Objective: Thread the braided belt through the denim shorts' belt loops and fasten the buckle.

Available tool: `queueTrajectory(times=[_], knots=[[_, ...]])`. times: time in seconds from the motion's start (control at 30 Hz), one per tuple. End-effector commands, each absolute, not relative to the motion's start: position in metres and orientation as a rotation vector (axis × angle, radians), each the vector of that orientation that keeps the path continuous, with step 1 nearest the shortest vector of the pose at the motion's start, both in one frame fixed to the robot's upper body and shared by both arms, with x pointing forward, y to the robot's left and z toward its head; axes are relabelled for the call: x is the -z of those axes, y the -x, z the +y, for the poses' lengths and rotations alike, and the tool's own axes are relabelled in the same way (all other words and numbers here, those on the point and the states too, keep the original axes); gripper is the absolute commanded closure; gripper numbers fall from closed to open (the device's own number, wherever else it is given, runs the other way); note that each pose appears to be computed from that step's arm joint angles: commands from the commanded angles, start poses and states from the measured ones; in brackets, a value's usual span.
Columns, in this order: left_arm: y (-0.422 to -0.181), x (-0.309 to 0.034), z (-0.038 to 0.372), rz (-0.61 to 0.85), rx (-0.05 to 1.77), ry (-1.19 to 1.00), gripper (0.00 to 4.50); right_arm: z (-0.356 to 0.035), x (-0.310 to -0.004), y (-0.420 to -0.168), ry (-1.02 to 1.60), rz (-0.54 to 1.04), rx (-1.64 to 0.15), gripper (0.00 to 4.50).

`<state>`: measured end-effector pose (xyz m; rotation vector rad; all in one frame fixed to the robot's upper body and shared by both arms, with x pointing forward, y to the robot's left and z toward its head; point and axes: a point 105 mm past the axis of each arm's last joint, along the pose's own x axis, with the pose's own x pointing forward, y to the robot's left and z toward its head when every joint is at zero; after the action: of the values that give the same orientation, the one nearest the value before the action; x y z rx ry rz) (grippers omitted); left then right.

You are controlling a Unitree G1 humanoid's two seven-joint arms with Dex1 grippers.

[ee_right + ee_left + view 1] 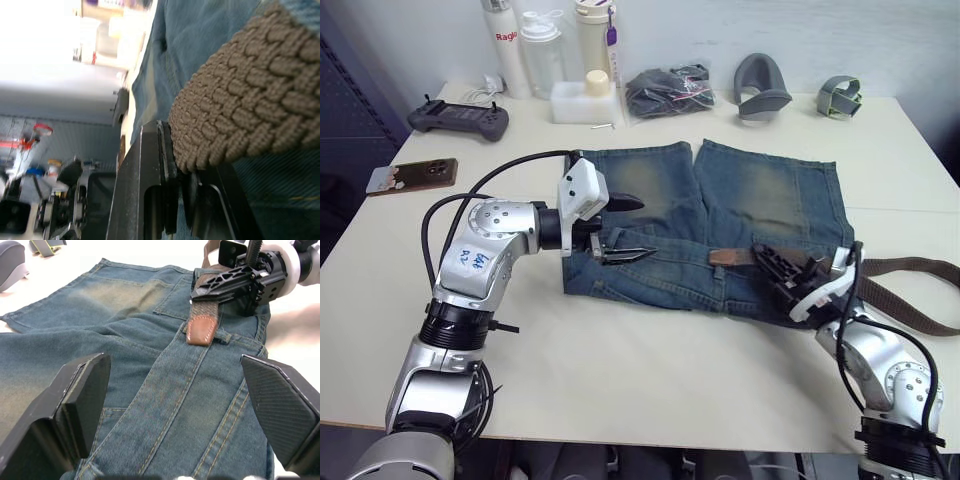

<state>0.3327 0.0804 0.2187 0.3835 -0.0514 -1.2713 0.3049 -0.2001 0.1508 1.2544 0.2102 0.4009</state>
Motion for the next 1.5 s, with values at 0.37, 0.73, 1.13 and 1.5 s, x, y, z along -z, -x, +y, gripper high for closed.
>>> queueTrajectory(times=[0.37,0.73,1.13,1.5], knots=[[-0.331,-0.227,0.077,-0.083,1.289,-0.427,0.0,-0.223,-0.164,-0.288,-1.268,0.159,-0.387,4.44],[-0.331,-0.225,0.077,-0.077,1.298,-0.435,0.0,-0.246,-0.16,-0.276,-1.246,0.145,-0.39,4.44],[-0.33,-0.225,0.079,-0.076,1.293,-0.438,0.0,-0.281,-0.159,-0.269,-1.317,0.037,-0.333,4.44],[-0.33,-0.224,0.077,-0.076,1.302,-0.438,0.0,-0.241,-0.15,-0.243,-1.051,0.228,-0.518,4.44]])
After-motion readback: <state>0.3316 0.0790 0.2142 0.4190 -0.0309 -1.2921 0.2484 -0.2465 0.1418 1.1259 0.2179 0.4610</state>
